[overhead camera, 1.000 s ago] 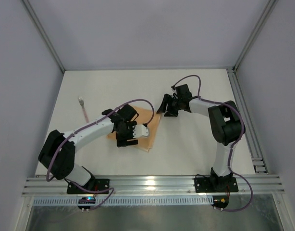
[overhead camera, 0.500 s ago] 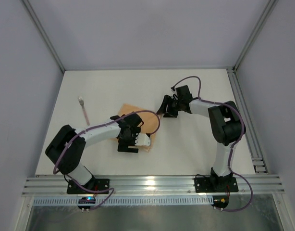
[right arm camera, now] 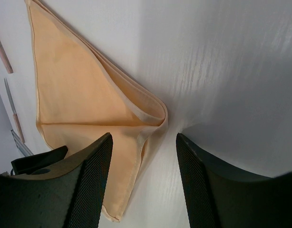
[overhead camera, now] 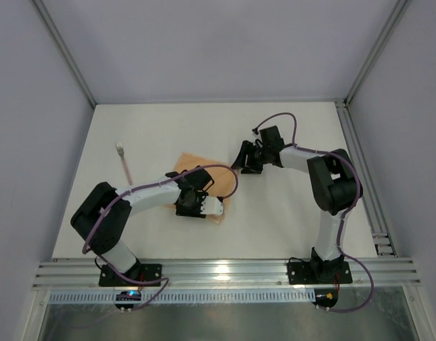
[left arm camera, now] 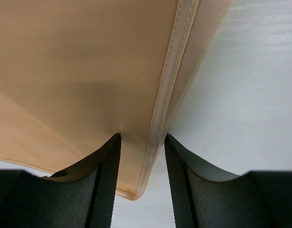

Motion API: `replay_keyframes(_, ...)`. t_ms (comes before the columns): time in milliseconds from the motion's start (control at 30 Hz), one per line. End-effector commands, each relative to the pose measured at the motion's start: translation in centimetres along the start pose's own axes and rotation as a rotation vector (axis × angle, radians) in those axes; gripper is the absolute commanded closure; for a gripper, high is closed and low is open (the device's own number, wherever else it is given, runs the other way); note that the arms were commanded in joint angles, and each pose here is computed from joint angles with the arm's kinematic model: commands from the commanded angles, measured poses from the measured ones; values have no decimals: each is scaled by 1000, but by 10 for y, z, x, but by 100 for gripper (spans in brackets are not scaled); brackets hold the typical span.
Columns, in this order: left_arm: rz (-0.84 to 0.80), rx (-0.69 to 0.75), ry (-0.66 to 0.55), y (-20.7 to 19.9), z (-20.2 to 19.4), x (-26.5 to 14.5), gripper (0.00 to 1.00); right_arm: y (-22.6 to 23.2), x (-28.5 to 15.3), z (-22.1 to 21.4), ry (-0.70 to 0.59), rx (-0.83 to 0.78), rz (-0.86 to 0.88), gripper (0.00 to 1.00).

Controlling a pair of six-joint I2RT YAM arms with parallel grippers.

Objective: Fold the napkin into a case and place the utensils inside
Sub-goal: Pick up the upper triangle-folded napkin from the center of the board.

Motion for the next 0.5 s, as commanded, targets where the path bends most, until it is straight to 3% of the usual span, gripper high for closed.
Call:
replay_keyframes(0,21,32,22,3,-5,12,57,-4,11,1,15,-13,-5,40)
replay_keyframes(167,31,42,27,4,-8,12,63,-8,19,-5,30,4,-4,40)
replay_keyframes(467,52,31,21,15,-13,8,68,-2,29,-28,73,4,28,50)
Point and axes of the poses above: each gripper's point midway between its finger pads, its own x axis out along the fingers, its own y axis along the line the jaws close on, z = x × y, the point moved 1 cm from there along -x, back along the fingers, and after that the axes turned 7 degrees about -x, right-handed, at the moved point
